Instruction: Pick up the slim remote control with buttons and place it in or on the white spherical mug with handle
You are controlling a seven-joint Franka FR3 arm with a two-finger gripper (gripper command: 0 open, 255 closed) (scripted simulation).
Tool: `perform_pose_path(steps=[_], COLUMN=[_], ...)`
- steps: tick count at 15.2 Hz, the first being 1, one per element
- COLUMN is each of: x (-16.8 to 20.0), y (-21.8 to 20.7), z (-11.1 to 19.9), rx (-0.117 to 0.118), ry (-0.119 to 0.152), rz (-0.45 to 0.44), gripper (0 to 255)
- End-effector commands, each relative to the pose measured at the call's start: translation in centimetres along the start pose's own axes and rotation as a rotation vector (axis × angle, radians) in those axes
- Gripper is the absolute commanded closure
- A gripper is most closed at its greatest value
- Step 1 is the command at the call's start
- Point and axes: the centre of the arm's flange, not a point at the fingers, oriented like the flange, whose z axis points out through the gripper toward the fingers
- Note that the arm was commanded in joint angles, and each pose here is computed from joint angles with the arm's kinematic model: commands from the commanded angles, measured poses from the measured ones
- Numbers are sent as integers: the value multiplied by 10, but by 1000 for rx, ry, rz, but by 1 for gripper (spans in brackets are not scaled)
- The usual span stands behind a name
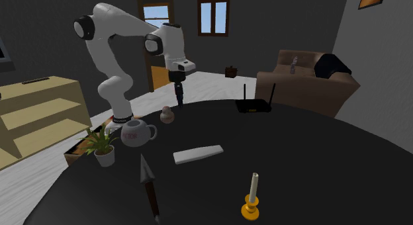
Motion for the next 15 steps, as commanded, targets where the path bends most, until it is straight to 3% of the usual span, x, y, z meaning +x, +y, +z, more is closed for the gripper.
perform_pose_path(steps=[1,15], x=[5,58], y=[23,171], z=[13,109], rx=[-3,-17], ry=[-6,-45], rz=[-17,-124], gripper=[0,0])
